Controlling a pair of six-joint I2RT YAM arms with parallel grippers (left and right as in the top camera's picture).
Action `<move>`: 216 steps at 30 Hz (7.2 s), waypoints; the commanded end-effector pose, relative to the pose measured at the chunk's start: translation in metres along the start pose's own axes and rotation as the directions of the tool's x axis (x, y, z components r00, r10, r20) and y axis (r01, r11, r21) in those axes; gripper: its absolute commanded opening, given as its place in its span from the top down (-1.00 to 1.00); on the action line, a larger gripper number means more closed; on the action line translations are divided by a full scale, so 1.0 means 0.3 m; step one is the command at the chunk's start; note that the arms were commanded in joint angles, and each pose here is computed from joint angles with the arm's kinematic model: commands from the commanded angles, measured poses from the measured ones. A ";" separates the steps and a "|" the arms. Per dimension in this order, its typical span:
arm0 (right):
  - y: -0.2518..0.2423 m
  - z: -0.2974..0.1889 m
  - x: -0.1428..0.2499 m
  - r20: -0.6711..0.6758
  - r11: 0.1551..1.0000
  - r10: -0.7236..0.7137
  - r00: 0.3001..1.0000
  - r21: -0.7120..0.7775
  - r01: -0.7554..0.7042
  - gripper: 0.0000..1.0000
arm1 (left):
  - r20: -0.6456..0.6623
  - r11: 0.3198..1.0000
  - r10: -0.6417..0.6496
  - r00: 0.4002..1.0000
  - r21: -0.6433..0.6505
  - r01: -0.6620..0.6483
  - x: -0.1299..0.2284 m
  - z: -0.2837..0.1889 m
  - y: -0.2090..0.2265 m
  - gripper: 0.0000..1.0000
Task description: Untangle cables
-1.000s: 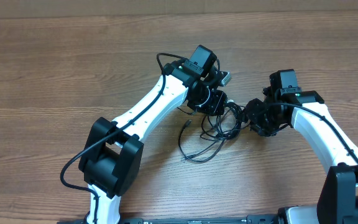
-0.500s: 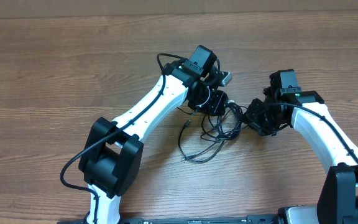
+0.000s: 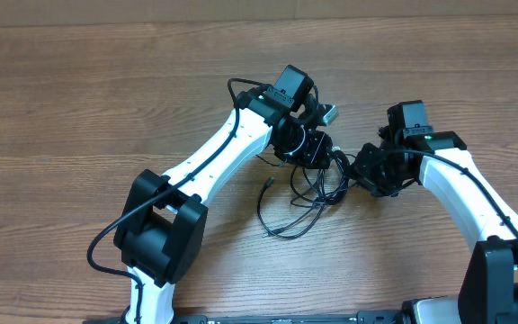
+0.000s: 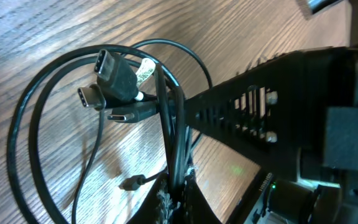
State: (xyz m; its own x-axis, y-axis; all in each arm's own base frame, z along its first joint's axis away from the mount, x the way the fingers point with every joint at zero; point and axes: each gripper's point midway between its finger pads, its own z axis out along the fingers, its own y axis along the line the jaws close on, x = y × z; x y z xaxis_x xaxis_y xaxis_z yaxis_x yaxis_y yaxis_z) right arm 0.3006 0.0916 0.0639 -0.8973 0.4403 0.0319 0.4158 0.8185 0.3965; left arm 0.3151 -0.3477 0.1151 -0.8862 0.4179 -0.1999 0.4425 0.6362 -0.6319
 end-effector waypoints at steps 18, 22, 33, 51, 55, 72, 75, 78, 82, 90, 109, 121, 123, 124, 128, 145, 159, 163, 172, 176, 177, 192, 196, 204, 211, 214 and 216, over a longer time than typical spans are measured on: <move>-0.015 0.037 0.044 -0.031 1.000 -0.011 0.999 0.023 0.012 0.74 | 0.025 0.995 0.055 0.998 0.084 -0.057 -0.021 -0.027 -0.084 0.92; -0.017 0.041 0.046 -0.033 1.000 -0.011 0.999 0.024 0.012 0.91 | 0.028 0.997 0.052 0.998 0.054 -0.054 -0.023 -0.025 -0.066 0.92; 0.040 0.040 0.024 -0.016 0.998 -0.035 0.999 -0.060 0.034 0.92 | -0.003 0.973 -0.007 1.000 -0.232 0.006 0.021 -0.034 0.109 0.92; 0.186 -0.113 -0.187 0.118 0.880 -0.014 0.993 -0.470 0.068 0.93 | -0.068 0.852 -0.114 0.991 -0.519 0.062 0.124 -0.122 0.307 0.92; 0.064 -0.179 -0.291 0.163 0.873 0.109 0.981 -0.488 -0.016 0.93 | -0.065 0.852 -0.114 0.991 -0.519 0.064 0.121 -0.123 0.310 0.92; -0.100 -0.087 -0.073 -0.030 0.969 0.018 0.999 -0.244 -0.025 -0.62 | -0.042 0.976 0.010 0.999 -0.218 -0.018 0.049 -0.044 0.132 0.91; -0.070 -0.053 -0.032 -0.048 0.981 -0.048 0.998 -0.193 0.037 -0.58 | -0.032 0.994 0.059 0.998 -0.091 -0.061 0.033 -0.032 0.058 0.92; -0.040 -0.029 -0.009 -0.051 0.983 -0.093 0.994 -0.163 0.083 -0.51 | -0.028 0.996 0.080 0.996 -0.034 -0.081 0.029 -0.030 0.025 0.92; 0.010 0.004 0.006 -0.028 0.979 -0.167 0.985 -0.126 0.163 -0.44 | -0.032 0.994 0.106 0.994 0.022 -0.106 0.034 -0.030 -0.006 0.92; 0.015 0.033 0.010 -0.003 0.984 -0.175 0.985 -0.041 0.174 0.10 | -0.033 0.994 0.107 0.994 0.036 -0.106 0.036 -0.029 -0.014 0.92; 0.025 0.034 -0.002 0.013 0.982 -0.182 0.983 -0.050 0.182 0.54 | -0.042 0.992 0.098 0.994 -0.071 -0.101 0.039 -0.030 0.047 0.92; 0.025 0.035 -0.002 0.013 0.982 -0.183 0.983 -0.050 0.183 0.47 | -0.043 0.994 0.099 0.994 -0.052 -0.101 0.041 -0.030 0.036 0.91; 0.024 0.036 -0.002 0.013 0.982 -0.182 0.983 -0.050 0.183 0.49 | -0.043 0.994 0.099 0.994 -0.041 -0.101 0.042 -0.029 0.030 0.92; 0.024 0.037 -0.002 0.014 0.982 -0.183 0.983 -0.051 0.183 0.49 | -0.043 0.994 0.099 0.994 -0.042 -0.101 0.042 -0.029 0.031 0.92; 0.025 0.037 -0.002 0.014 0.982 -0.183 0.983 -0.052 0.184 0.61 | -0.044 0.994 0.099 0.994 -0.042 -0.100 0.042 -0.029 0.031 0.91; 0.022 0.039 -0.001 0.012 0.982 -0.182 0.983 -0.050 0.183 0.53 | -0.047 0.990 0.136 0.990 0.050 -0.133 0.050 -0.030 -0.020 0.92; 0.010 0.065 0.038 -0.021 0.981 -0.187 0.982 -0.047 0.186 0.53 | -0.047 0.990 0.136 0.990 0.040 -0.134 0.049 -0.029 -0.015 0.92; 0.012 0.087 0.059 -0.033 0.979 -0.192 0.981 -0.081 0.189 0.52 | -0.047 0.990 0.136 0.990 0.040 -0.134 0.049 -0.029 -0.015 0.92; 0.053 0.090 0.077 -0.049 0.967 -0.205 0.978 -0.163 0.194 0.60 | -0.048 0.990 0.135 0.990 0.042 -0.133 0.050 -0.029 -0.016 0.92; 0.053 0.090 0.076 -0.047 0.967 -0.205 0.978 -0.163 0.195 0.88 | -0.050 0.991 0.133 0.990 0.041 -0.131 0.052 -0.030 -0.015 0.92; 0.054 0.090 0.075 -0.046 0.967 -0.205 0.978 -0.163 0.196 0.92 | -0.050 0.991 0.132 0.990 0.041 -0.130 0.052 -0.030 -0.015 0.92; 0.102 0.030 -0.063 0.081 0.961 -0.149 0.985 -0.224 0.164 0.93 | -0.153 0.934 0.021 0.988 -0.349 -0.074 0.135 -0.076 0.214 0.92; 0.115 -0.065 -0.182 0.162 0.948 -0.100 0.982 -0.284 0.143 0.92 | -0.158 0.933 0.017 0.987 -0.352 -0.073 0.140 -0.077 0.215 0.92; -0.012 -0.335 -0.426 0.294 0.899 0.120 0.948 -0.436 0.022 0.92 | -0.156 0.933 0.018 0.988 -0.352 -0.073 0.138 -0.077 0.215 0.91; -0.181 -0.267 -0.352 0.231 0.967 0.161 0.959 -0.231 -0.107 0.66 | -0.141 0.933 0.031 0.990 -0.351 -0.079 0.122 -0.075 0.214 0.91; -0.243 -0.233 -0.298 0.192 0.980 0.184 0.964 -0.110 -0.165 0.47 | -0.135 0.933 0.036 0.990 -0.350 -0.081 0.116 -0.074 0.214 0.92; -0.230 -0.209 -0.244 0.136 0.987 0.146 0.980 -0.086 -0.135 0.43 | -0.134 0.933 0.036 0.990 -0.350 -0.082 0.116 -0.074 0.214 0.92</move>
State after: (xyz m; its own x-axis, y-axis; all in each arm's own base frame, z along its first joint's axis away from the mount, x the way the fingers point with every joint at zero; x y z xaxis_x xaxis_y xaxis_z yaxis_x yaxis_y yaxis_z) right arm 0.3367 -0.0202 0.0997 -0.7613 0.6482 -0.0122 0.5390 0.6433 0.5438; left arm 0.3140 -0.2774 0.0781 -0.8496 0.5183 -0.0974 0.5201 0.7928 -0.3179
